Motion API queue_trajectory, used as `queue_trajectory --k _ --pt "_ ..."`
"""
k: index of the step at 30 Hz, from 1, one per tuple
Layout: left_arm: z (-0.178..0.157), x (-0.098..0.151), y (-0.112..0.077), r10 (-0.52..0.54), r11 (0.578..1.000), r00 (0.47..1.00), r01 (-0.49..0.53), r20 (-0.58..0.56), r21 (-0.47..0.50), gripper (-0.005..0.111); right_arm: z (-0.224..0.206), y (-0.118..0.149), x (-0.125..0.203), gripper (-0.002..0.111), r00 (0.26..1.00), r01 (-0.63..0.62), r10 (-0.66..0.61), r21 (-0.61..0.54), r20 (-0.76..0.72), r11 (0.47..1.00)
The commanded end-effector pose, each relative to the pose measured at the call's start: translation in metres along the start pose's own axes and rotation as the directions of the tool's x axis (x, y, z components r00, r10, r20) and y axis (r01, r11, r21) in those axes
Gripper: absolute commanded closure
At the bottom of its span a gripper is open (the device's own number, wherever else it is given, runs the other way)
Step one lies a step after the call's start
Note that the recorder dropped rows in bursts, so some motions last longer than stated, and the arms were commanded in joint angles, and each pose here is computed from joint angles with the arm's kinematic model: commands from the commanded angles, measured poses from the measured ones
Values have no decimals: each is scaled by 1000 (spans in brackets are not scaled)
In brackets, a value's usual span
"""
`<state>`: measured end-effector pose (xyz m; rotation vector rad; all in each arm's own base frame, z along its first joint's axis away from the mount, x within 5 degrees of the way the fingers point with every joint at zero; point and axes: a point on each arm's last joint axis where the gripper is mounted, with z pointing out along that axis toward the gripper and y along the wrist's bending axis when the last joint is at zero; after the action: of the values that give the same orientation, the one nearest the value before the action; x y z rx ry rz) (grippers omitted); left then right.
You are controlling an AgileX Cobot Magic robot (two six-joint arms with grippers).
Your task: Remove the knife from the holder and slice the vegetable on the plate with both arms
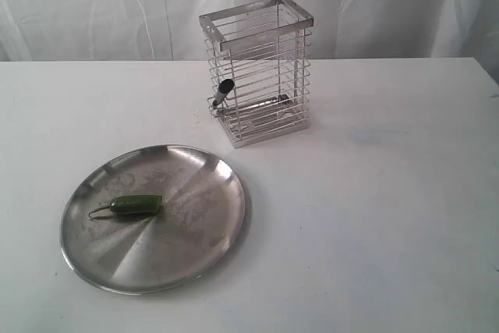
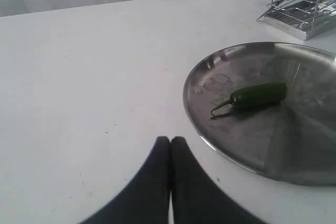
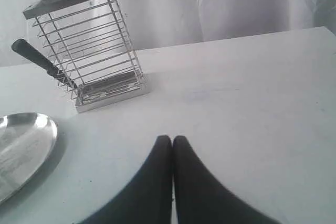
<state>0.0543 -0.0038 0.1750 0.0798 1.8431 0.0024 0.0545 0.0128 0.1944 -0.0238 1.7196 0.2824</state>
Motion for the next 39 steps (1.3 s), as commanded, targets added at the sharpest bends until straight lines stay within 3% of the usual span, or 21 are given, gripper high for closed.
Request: queue_trajectory --k 1,8,12,19,24,29,33,36,39 --pt "0 1 0 -9 1000 1000 9 4 6 107 0 0 -3 108 998 -20 20 3 59 1000" --pt "0 1 0 -9 1000 1000 9 4 6 107 -4 -2 -24 108 898 -332 341 -79 279 940" --pt "0 1 0 -9 1000 1000 9 4 6 107 -5 -3 -28 108 875 -351 361 -91 322 932" --pt "0 1 0 -9 1000 1000 9 4 6 107 -4 -2 -25 108 846 -447 462 -117 267 887" --pt "0 1 0 -9 1000 1000 9 4 6 107 -14 10 -52 108 914 -325 347 -130 212 937" --pt "0 1 0 -9 1000 1000 9 4 6 107 -22 32 -100 108 985 -171 169 -169 -25 971" --pt "0 1 0 -9 1000 1000 9 4 6 107 -6 60 -143 108 952 -65 -42 -335 -302 940" --pt "0 1 0 -9 1000 1000 9 4 6 107 22 73 -175 108 921 4 -169 -425 -351 905" --pt "0 1 0 -9 1000 1000 9 4 6 107 60 84 -186 107 882 -21 -201 -463 -426 886"
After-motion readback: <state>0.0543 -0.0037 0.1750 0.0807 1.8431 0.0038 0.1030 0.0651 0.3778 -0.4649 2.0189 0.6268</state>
